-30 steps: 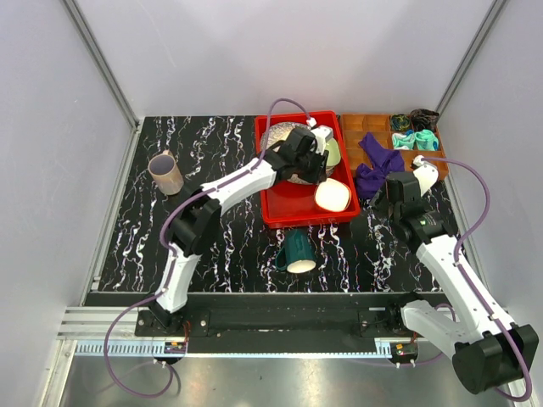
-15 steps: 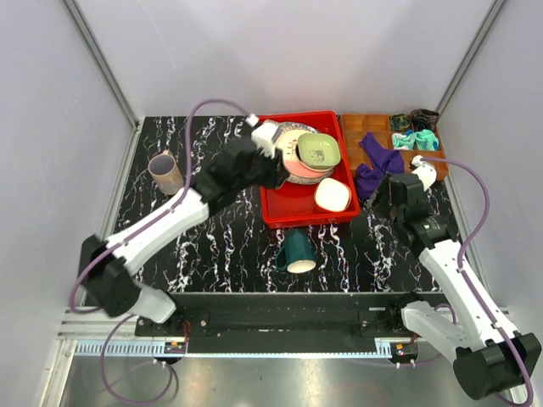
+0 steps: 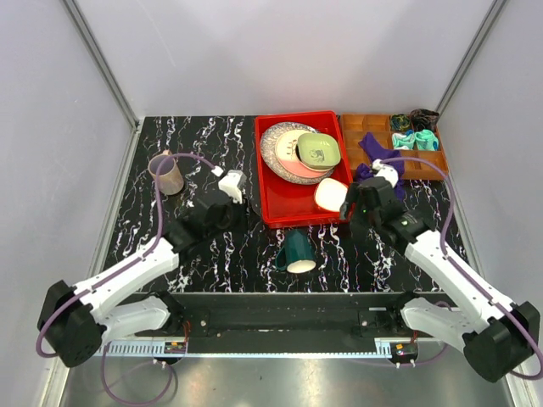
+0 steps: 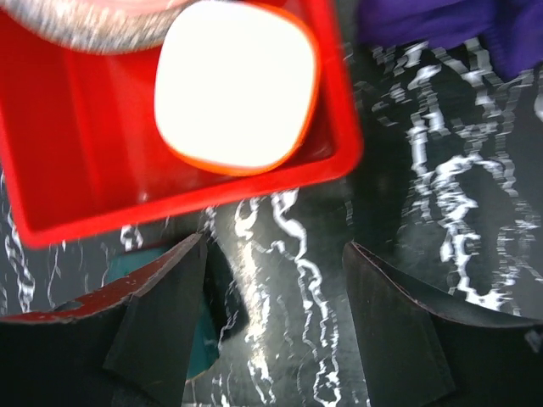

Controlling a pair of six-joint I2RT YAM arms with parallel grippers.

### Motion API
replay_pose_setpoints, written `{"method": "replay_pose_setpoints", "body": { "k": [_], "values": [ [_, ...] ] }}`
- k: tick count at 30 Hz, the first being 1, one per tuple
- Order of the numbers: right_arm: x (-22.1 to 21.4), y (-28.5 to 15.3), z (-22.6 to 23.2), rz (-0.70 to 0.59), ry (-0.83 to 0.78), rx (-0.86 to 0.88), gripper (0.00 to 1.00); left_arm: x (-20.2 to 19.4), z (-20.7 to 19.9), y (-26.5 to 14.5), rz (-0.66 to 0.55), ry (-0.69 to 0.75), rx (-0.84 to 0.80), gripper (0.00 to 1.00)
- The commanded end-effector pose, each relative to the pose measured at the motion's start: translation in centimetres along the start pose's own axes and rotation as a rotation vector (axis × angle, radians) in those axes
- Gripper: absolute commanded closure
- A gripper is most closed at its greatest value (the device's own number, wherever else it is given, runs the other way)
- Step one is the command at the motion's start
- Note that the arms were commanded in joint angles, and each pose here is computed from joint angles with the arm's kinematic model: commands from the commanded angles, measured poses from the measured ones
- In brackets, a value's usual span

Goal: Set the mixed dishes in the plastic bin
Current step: Pick up the cup at the center of the board.

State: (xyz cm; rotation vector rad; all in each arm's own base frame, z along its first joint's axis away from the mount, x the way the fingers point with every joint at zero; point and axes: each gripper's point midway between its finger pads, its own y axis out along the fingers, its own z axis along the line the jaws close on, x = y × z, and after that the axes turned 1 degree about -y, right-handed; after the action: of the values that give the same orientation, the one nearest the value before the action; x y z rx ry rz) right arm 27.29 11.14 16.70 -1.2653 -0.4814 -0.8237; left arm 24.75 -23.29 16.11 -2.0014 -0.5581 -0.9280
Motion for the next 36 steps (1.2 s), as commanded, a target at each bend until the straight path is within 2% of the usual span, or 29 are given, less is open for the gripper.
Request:
{"method": "replay_pose_setpoints", "body": {
  "k": [1, 14, 18, 24, 36],
  "values": [
    [-0.2, -0.1, 2.9, 0.004, -0.02, 0.046, 0.26, 2.1, -0.5, -0.7, -0.114, -0.05, -0.014, 0.62],
    [-9.4, -1.8, 10.2, 0.131, -0.213, 0.164, 0.26, -1.7, 0.6, 0.1, -0.058, -0.087, -0.022, 0.63],
    [-11.5, -1.7, 10.6, 0.14, -0.25, 0.142, 0.26, -2.0, 0.7, 0.1, -0.056, -0.087, -0.023, 0.63],
    [-11.3, -2.4, 10.1, 0.092, -0.212, 0.134, 0.26, -2.2, 0.7, 0.1, -0.056, -0.09, -0.026, 0.63],
    [-12.9, -2.5, 7.5, 0.089, -0.243, 0.111, 0.25, -2.6, 0.4, 0.7, -0.042, -0.096, -0.045, 0.64]
  ]
}}
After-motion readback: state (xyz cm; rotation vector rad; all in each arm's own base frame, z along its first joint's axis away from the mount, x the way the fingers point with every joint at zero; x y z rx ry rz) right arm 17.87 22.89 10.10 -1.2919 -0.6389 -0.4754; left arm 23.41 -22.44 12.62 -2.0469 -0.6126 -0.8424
